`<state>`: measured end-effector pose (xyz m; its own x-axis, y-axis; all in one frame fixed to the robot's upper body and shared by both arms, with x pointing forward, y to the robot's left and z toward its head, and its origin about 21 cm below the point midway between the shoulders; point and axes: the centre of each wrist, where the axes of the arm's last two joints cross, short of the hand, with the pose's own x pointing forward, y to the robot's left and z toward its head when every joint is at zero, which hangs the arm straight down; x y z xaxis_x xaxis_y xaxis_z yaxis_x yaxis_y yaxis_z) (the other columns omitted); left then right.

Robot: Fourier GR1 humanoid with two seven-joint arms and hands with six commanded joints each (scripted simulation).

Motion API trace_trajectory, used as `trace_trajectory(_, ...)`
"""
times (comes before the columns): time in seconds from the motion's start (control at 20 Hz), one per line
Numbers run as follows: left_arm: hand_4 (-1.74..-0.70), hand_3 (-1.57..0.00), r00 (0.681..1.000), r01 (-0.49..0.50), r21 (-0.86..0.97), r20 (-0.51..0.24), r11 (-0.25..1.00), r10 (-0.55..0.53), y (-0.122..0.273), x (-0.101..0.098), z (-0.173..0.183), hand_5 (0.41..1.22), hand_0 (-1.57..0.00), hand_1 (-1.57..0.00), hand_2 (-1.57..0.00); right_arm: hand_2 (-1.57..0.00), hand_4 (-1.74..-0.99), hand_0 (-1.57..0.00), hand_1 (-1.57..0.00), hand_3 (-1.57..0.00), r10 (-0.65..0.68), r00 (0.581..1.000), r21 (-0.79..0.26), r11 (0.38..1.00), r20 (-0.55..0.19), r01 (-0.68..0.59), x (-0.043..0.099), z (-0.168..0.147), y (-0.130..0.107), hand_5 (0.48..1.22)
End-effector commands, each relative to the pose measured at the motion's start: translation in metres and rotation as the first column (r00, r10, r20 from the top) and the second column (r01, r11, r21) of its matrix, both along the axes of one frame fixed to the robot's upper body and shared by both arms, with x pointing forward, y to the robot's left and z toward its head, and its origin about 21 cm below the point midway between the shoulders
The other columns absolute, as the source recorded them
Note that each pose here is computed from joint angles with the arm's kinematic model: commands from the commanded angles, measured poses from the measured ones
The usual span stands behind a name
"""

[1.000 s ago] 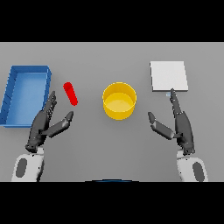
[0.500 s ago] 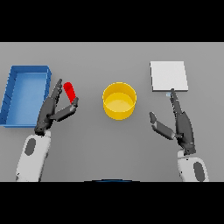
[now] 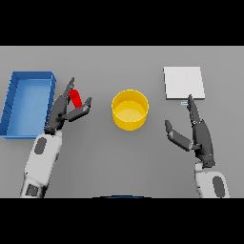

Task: Pick up the red beaker and tilt it to pour out 1 green nut into yellow bowl. Pick up the yellow bowl and place it on the metallic measuring scale.

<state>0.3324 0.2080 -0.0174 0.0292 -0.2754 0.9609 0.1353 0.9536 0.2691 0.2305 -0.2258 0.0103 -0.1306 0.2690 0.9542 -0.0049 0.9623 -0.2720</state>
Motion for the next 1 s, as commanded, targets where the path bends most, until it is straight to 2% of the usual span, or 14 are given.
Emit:
trace_trajectory(0.0,-1.29,0.00,1.000,-0.002,0.001,0.002,1.000,0.002,0.003,0.005,0.002,0.683,0.00,0.00,0.00,0.00,-1.268,0.00,0.00,0.00,0.001,1.000,-0.003,1.000,0.006,-0.001,-0.002,-0.003,-0.002,0.641)
trace_trajectory(0.1,-1.30,0.00,1.000,0.000,-0.011,-0.006,1.000,0.000,0.003,0.010,0.001,0.686,0.00,0.00,0.00,0.00,-1.268,0.00,0.00,0.00,-0.003,1.000,-0.005,1.000,-0.005,0.003,-0.001,-0.002,0.002,0.639)
trace_trajectory(0.15,-1.31,0.00,1.000,0.012,-0.028,-0.002,1.000,-0.012,0.001,0.012,-0.002,0.688,0.00,0.00,0.00,0.00,-1.269,0.00,0.00,0.00,-0.001,1.000,-0.008,1.000,0.001,0.001,-0.006,-0.003,0.001,0.640)
trace_trajectory(0.35,-1.35,0.00,1.000,0.002,-0.056,0.005,0.998,-0.001,-0.002,0.017,-0.008,0.704,0.00,0.00,0.00,0.00,-1.261,0.00,0.00,0.00,-0.008,1.000,-0.014,1.000,-0.015,0.008,-0.004,-0.005,0.005,0.641)
trace_trajectory(0.4,-1.38,-0.03,1.000,-0.007,-0.077,0.020,0.997,0.009,-0.007,0.020,-0.007,0.724,0.00,-0.03,-0.07,0.00,-1.259,0.00,0.00,0.00,-0.009,1.000,-0.017,1.000,-0.013,0.009,-0.001,-0.003,0.004,0.642)
trace_trajectory(0.45,-1.41,-0.12,1.000,-0.010,-0.104,0.028,0.995,0.013,-0.012,0.020,-0.008,0.750,-0.12,-0.15,-0.18,0.00,-1.260,0.00,0.00,0.00,-0.005,1.000,-0.015,1.000,-0.003,0.004,-0.003,-0.004,0.004,0.642)
trace_trajectory(0.5,-1.45,-0.29,0.999,-0.028,-0.119,0.018,0.993,0.030,-0.010,0.021,-0.009,0.783,-0.29,-0.33,-0.36,0.00,-1.258,0.00,0.00,0.00,-0.011,1.000,-0.018,1.000,-0.002,0.011,-0.003,-0.004,0.001,0.644)
trace_trajectory(0.55,-1.45,-0.55,0.999,-0.046,-0.118,0.005,0.992,0.047,-0.010,0.021,-0.009,0.871,-0.44,-0.48,-0.52,0.00,-1.257,0.00,0.00,0.00,-0.012,1.000,-0.017,1.000,0.002,0.012,-0.003,-0.003,0.000,0.645)
trace_trajectory(0.6,-1.50,-0.72,0.999,-0.047,-0.099,0.007,0.994,0.048,-0.014,0.023,-0.009,0.941,-0.66,-0.70,-0.73,0.00,-1.255,0.00,0.00,0.00,-0.013,1.000,-0.024,1.000,0.004,0.013,-0.004,-0.002,0.002,0.644)
trace_trajectory(0.7,-1.57,-0.93,0.999,-0.031,-0.061,0.020,0.998,0.032,-0.016,0.025,-0.007,1.042,-0.99,-1.01,-1.03,0.00,-1.254,0.00,0.00,0.00,-0.011,1.000,-0.019,1.000,-0.004,0.011,-0.005,-0.005,0.005,0.645)
trace_trajectory(0.75,-1.60,-0.97,0.999,-0.014,-0.061,0.034,0.998,0.016,-0.016,0.026,-0.008,1.078,-1.11,-1.12,-1.14,0.00,-1.252,0.00,0.00,0.00,-0.019,1.000,-0.019,1.000,-0.010,0.019,-0.003,-0.006,0.004,0.644)
trace_trajectory(0.85,-1.54,-1.19,0.999,0.002,-0.044,0.044,0.999,0.000,-0.014,0.025,-0.009,1.129,-1.27,-1.29,-1.30,0.00,-1.254,0.00,0.00,0.00,-0.018,1.000,-0.015,1.000,-0.006,0.018,-0.003,-0.007,-0.001,0.644)
trace_trajectory(0.95,-1.51,-1.33,1.000,-0.005,-0.038,0.018,0.999,0.005,-0.018,0.025,-0.006,1.162,-1.38,-1.39,-1.40,0.00,-1.257,0.00,0.00,0.00,-0.014,1.000,-0.018,1.000,0.001,0.014,-0.005,-0.005,0.000,0.645)
